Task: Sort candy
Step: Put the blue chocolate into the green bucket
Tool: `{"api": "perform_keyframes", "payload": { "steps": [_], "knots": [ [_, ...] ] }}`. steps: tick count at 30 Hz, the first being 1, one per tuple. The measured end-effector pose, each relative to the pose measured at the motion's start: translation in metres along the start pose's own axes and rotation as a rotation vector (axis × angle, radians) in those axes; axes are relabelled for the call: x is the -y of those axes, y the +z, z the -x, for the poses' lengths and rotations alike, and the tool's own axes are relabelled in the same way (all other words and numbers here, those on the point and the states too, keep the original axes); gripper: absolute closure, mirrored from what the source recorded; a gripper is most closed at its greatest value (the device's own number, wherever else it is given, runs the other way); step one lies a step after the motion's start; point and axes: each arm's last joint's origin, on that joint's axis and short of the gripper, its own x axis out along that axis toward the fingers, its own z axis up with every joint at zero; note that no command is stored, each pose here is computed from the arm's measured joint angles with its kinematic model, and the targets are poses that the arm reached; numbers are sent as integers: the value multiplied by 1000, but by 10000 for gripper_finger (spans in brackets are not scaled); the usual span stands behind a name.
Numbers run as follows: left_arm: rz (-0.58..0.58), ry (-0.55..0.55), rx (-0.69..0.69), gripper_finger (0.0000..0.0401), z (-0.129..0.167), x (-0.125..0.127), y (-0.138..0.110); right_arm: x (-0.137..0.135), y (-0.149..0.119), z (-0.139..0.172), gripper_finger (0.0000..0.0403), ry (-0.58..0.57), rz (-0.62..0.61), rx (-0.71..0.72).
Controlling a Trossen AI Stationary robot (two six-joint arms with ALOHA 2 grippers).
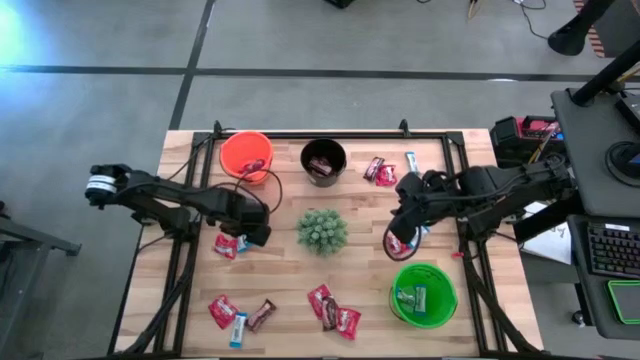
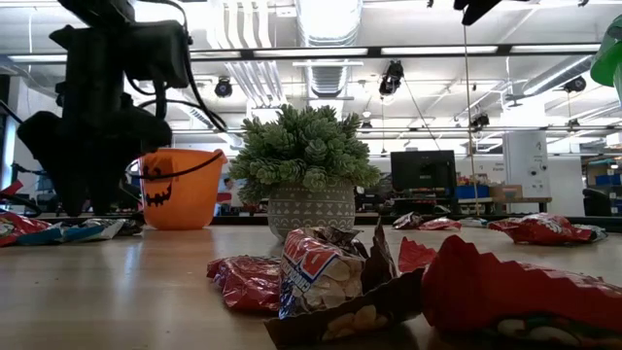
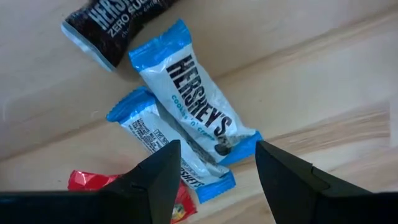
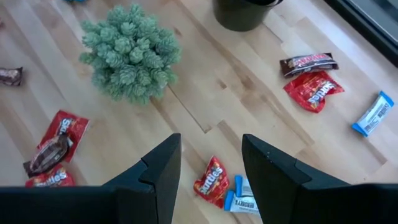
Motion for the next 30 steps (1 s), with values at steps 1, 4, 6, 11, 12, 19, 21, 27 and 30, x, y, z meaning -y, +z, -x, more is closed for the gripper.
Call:
{"api": "perform_keyframes", "payload": {
  "steps": [1, 4, 6, 11, 12, 19, 21, 27, 30],
  "knots": [
    [1, 0, 1, 212, 0, 0, 0, -1, -1, 0, 241, 3, 4, -1],
    [16, -11, 8, 212, -1, 2, 1, -2, -3, 2, 241, 11, 13, -1],
    [30, -15, 10, 212, -2, 3, 1, -3, -4, 3, 241, 15, 19, -2],
    [104, -18, 29, 212, -4, 5, 2, -5, -6, 4, 241, 22, 31, -3],
    [118, -13, 28, 212, -5, 6, 3, -5, -7, 4, 241, 24, 33, -4],
    [187, 36, 15, 214, -15, 7, 4, -8, -10, 6, 241, 36, 51, -5],
    [188, 49, 3, 219, -19, 8, 4, -9, -11, 7, 241, 40, 57, -5],
    [147, 61, -16, 261, -28, 12, 5, -11, -13, 8, 241, 58, 62, -21],
    [119, 57, -20, 302, -28, 14, 3, -11, -14, 8, 241, 61, 62, -25]
  ]
}}
